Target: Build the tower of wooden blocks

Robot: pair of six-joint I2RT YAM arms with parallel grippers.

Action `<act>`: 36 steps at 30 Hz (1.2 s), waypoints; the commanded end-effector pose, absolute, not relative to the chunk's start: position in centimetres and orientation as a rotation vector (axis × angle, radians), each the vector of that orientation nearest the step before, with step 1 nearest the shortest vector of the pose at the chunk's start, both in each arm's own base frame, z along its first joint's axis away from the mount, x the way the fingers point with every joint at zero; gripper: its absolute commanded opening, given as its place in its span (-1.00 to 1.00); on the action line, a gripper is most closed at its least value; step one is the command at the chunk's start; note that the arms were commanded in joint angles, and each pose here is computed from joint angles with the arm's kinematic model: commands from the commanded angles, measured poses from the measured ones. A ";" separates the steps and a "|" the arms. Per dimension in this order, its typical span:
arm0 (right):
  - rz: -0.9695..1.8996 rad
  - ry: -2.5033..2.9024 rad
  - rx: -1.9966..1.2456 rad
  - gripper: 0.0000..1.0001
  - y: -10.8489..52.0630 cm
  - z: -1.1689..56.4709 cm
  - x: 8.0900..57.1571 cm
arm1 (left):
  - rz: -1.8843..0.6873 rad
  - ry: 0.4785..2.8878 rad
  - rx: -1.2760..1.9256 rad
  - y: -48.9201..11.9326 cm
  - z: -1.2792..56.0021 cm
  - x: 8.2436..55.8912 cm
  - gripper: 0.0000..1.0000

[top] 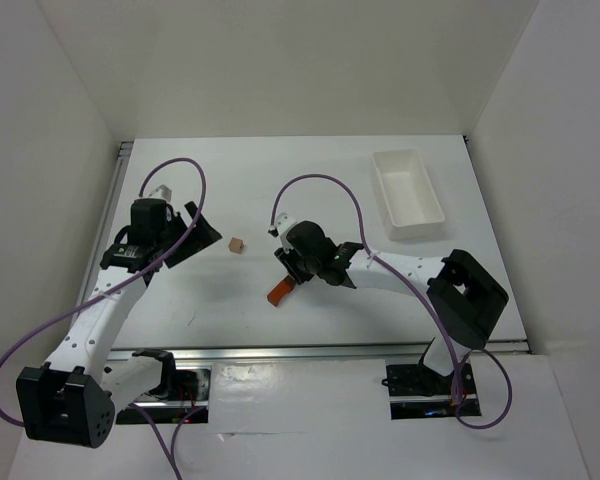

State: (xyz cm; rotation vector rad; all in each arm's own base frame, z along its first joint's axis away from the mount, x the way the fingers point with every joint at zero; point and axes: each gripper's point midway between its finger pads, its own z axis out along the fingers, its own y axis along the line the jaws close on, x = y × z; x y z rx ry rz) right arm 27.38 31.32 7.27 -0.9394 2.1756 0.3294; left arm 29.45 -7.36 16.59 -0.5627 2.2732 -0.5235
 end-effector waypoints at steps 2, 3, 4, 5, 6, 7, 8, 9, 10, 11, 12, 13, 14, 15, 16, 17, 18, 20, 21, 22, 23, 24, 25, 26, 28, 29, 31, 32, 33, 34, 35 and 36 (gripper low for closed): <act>0.314 2.151 -0.938 -0.87 31.4 7.3 27.6 | -0.523 2.243 -0.527 -7.4 17.4 29.9 0.98; 0.309 2.159 -0.942 -0.87 31.3 7.1 27.5 | -0.523 2.243 -0.527 -7.4 17.4 29.9 0.98; 0.309 2.159 -0.942 -0.87 31.3 7.1 27.5 | -0.523 2.243 -0.527 -7.4 17.4 29.9 0.98; 0.309 2.159 -0.942 -0.87 31.3 7.1 27.5 | -0.523 2.243 -0.527 -7.4 17.4 29.9 0.98; 0.309 2.159 -0.942 -0.87 31.3 7.1 27.5 | -0.523 2.243 -0.527 -7.4 17.4 29.9 0.98; 0.309 2.159 -0.942 -0.87 31.3 7.1 27.5 | -0.523 2.243 -0.527 -7.4 17.4 29.9 0.98; 0.313 2.151 -0.938 -0.87 31.3 7.5 27.6 | -0.521 2.252 -0.530 -7.4 17.1 29.9 0.98; 0.314 2.151 -0.938 -0.87 31.3 7.5 27.6 | -0.521 2.252 -0.530 -7.4 17.1 29.9 0.98; 0.314 2.151 -0.938 -0.87 31.3 7.5 27.6 | -0.521 2.252 -0.530 -7.4 17.1 29.9 0.98; 0.314 2.151 -0.938 -0.87 31.3 7.5 27.6 | -0.521 2.252 -0.530 -7.4 17.1 29.9 0.98; 0.331 2.144 -0.941 -0.87 31.5 7.8 27.4 | -0.521 2.252 -0.530 -7.4 17.1 29.9 0.98; 0.331 2.144 -0.941 -0.87 31.5 7.8 27.4 | -0.521 2.252 -0.530 -7.4 17.1 29.9 0.98; 0.331 2.144 -0.941 -0.87 31.5 7.8 27.4 | -0.531 2.254 -0.525 -7.6 17.1 29.9 0.98; 0.331 2.144 -0.941 -0.87 31.5 7.8 27.4 | -0.531 2.254 -0.525 -7.6 17.1 29.9 0.98; 0.331 2.144 -0.941 -0.87 31.5 7.8 27.4 | -0.533 2.246 -0.522 -7.6 17.5 30.0 0.98; 0.336 2.136 -0.936 -0.87 31.5 8.2 27.4 | -0.533 2.245 -0.522 -7.6 17.5 30.0 0.98; 0.336 2.136 -0.936 -0.84 31.5 8.2 27.4 | -0.533 2.245 -0.522 -7.6 17.5 30.0 0.98; 0.337 2.135 -0.936 -0.84 31.3 8.3 27.3 | -0.531 2.254 -0.525 -7.6 17.3 30.1 0.98; 0.337 2.135 -0.936 -0.84 31.3 8.3 27.3 | -0.531 2.254 -0.525 -7.6 17.3 30.1 0.98; 0.337 2.135 -0.936 -0.84 31.3 8.3 27.3 | -0.531 2.254 -0.525 -7.6 17.3 30.1 0.98; 0.342 2.126 -0.931 -0.84 31.4 8.7 27.3 | -0.529 2.263 -0.528 -7.6 17.0 30.1 0.98; 0.342 2.126 -0.931 -0.84 31.4 8.7 27.3 | -0.529 2.263 -0.528 -7.6 17.0 30.1 0.98; 0.345 2.119 -0.950 -0.84 31.4 8.7 27.2 | -0.524 2.264 -0.518 -7.6 17.0 30.1 0.98; 0.346 2.116 -0.949 -0.84 31.2 8.8 27.1 | -0.524 2.264 -0.517 -7.6 17.0 30.1 0.98; 0.358 2.116 -0.955 -0.84 31.3 8.6 26.9 | -0.524 2.264 -0.517 -7.6 17.0 30.1 0.98; 0.361 2.099 -0.972 -0.84 31.5 9.0 26.7 | -0.537 2.258 -0.510 -7.7 17.2 30.2 0.98; 0.361 2.099 -0.972 -0.84 31.5 8.7 26.6 | -0.537 2.258 -0.510 -7.7 17.2 30.2 0.98; 0.342 2.094 -0.973 -0.84 31.3 8.8 26.8 | -0.537 2.258 -0.510 -7.7 17.2 30.2 0.98; 0.327 2.094 -0.965 -0.84 31.1 8.8 27.0 | -0.537 2.258 -0.510 -7.7 17.2 30.2 0.98; 0.327 2.094 -0.965 -0.84 31.1 8.8 27.0 | -0.537 2.258 -0.510 -7.7 17.2 30.2 0.98; 0.327 2.094 -0.965 -0.84 31.1 8.8 27.0 | -0.537 2.258 -0.510 -7.7 17.2 30.2 0.98; 0.327 2.094 -0.965 -0.84 31.1 8.8 27.0 | -0.537 2.258 -0.510 -7.7 17.2 30.2 0.98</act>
